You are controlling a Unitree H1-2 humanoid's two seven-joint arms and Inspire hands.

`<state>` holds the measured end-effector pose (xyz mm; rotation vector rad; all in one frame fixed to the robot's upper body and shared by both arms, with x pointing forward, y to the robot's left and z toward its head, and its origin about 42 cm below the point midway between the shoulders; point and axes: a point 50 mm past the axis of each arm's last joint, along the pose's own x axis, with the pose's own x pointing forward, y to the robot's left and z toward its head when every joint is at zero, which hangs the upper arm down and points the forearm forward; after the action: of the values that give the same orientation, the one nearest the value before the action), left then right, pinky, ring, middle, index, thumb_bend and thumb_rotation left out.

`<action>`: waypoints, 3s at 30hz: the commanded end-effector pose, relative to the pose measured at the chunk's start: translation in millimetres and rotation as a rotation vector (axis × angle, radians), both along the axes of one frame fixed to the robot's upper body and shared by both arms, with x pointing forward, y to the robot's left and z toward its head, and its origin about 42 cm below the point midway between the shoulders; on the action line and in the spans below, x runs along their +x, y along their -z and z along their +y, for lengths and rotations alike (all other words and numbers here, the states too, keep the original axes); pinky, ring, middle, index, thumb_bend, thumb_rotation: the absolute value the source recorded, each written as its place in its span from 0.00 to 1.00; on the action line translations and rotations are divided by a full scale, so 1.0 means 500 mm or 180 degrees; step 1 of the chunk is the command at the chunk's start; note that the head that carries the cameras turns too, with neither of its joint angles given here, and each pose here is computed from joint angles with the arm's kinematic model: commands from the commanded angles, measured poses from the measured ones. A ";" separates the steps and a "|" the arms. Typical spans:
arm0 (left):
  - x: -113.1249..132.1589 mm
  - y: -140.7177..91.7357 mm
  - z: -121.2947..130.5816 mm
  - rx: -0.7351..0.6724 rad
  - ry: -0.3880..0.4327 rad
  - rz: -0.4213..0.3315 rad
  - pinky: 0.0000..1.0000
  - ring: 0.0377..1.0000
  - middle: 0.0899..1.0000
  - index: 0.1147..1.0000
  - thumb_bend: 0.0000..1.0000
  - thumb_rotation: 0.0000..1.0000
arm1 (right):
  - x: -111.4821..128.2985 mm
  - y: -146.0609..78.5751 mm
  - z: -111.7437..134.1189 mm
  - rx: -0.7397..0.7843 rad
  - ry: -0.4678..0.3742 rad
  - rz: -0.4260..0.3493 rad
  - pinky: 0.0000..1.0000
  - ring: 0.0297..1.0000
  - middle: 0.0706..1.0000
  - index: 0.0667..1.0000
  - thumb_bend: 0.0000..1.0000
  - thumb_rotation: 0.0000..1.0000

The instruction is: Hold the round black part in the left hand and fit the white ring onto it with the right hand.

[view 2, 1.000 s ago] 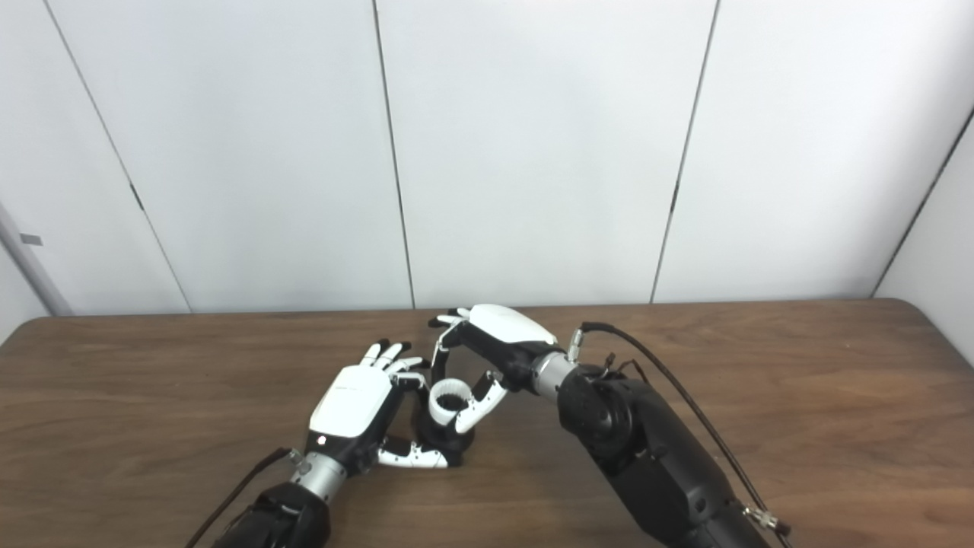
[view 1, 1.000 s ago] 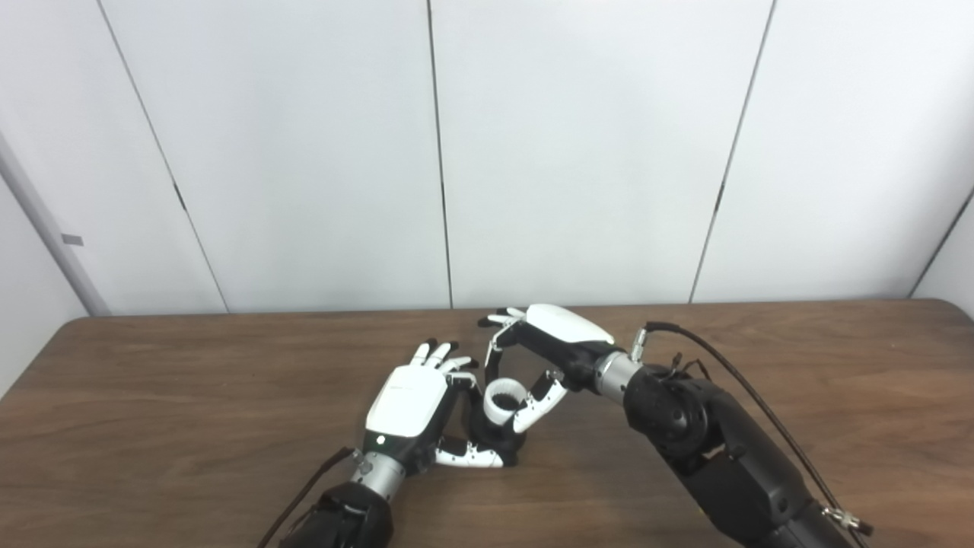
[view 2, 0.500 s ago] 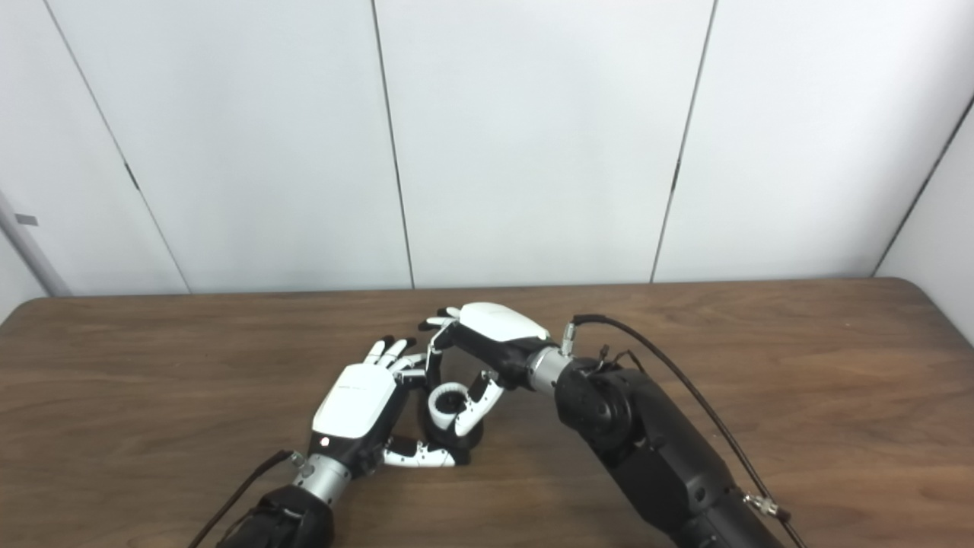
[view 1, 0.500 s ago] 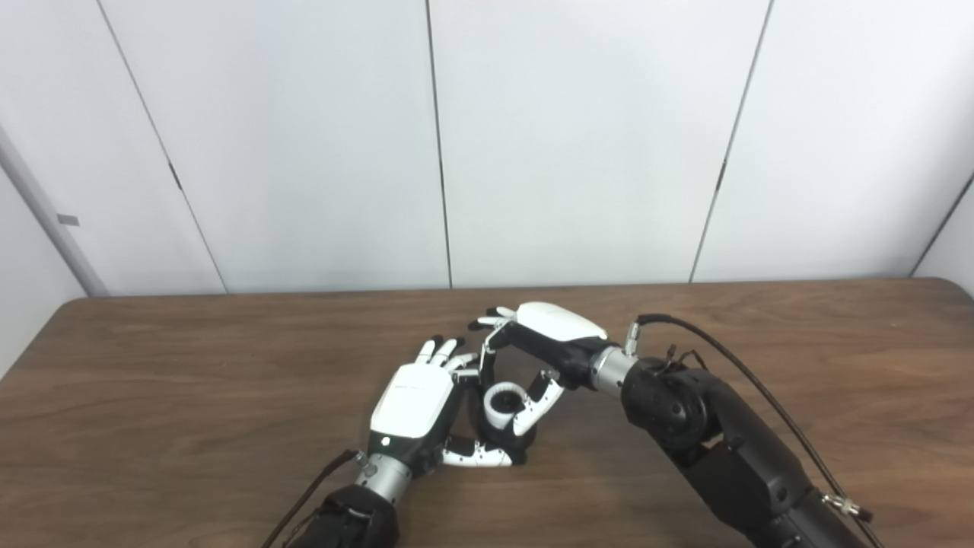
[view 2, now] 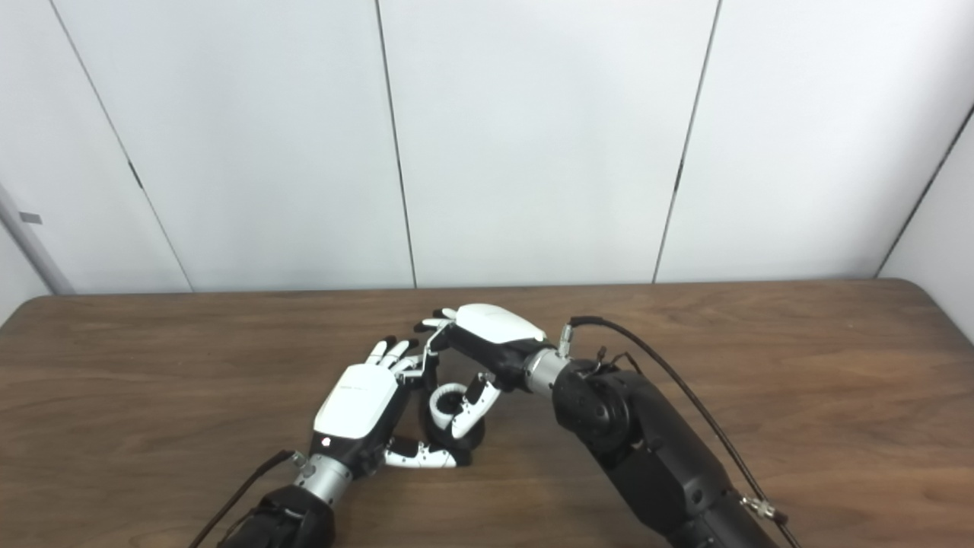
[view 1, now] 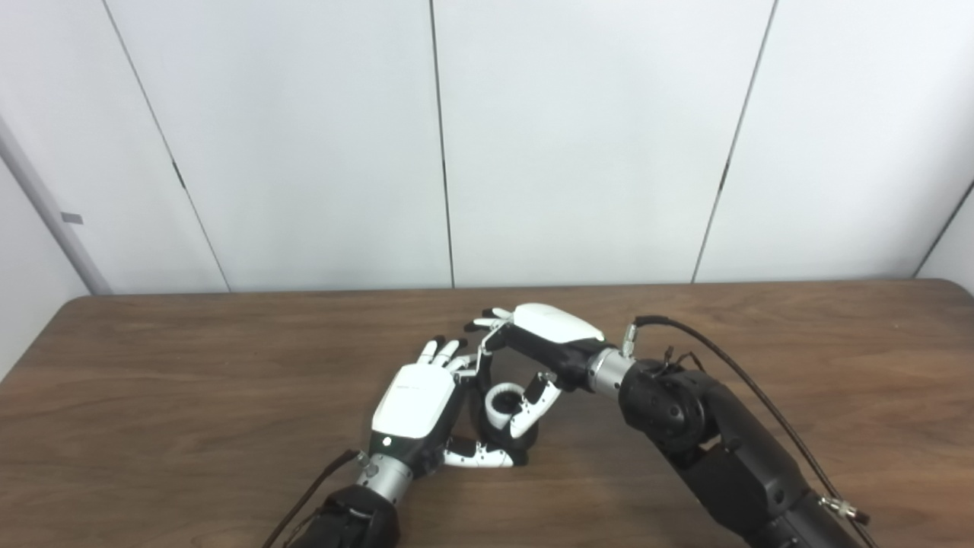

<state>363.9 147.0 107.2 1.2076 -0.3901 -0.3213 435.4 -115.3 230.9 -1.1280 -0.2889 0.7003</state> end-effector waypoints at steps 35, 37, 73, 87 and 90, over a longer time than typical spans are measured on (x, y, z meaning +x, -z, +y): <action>-0.068 0.115 0.000 0.0354 0.0324 0.0757 1.00 0.94 0.82 0.41 0.52 0.05 | -0.015 -0.064 -0.089 0.0523 0.0425 -0.0033 0.98 1.00 1.00 1.00 1.00 0.89; -0.069 0.115 0.000 0.0353 0.0325 0.0756 1.00 0.94 0.81 0.41 0.52 0.05 | -0.014 -0.062 -0.096 0.0543 0.0479 -0.0038 0.96 1.00 1.00 1.00 1.00 0.89; -0.041 0.133 0.027 0.0501 0.0240 0.0718 1.00 0.93 0.81 0.41 0.52 0.05 | -0.381 0.132 -0.408 0.1539 0.1931 -0.0222 0.91 0.96 0.97 0.95 0.65 0.80; -0.013 0.171 0.052 0.0732 0.0130 0.0492 1.00 0.93 0.81 0.41 0.52 0.05 | -0.480 0.191 -0.382 0.1849 0.2102 -0.0150 0.96 1.00 0.99 0.93 0.51 0.59; -0.012 0.176 0.055 0.0777 0.0106 0.0435 1.00 0.93 0.81 0.41 0.52 0.05 | -0.476 0.193 -0.378 0.1847 0.2102 -0.0160 0.96 1.00 0.99 0.93 0.53 0.58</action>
<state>404.3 150.7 95.1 1.3034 -0.4890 -0.3595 192.6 -305.3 124.6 -0.6047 -0.0618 -0.0090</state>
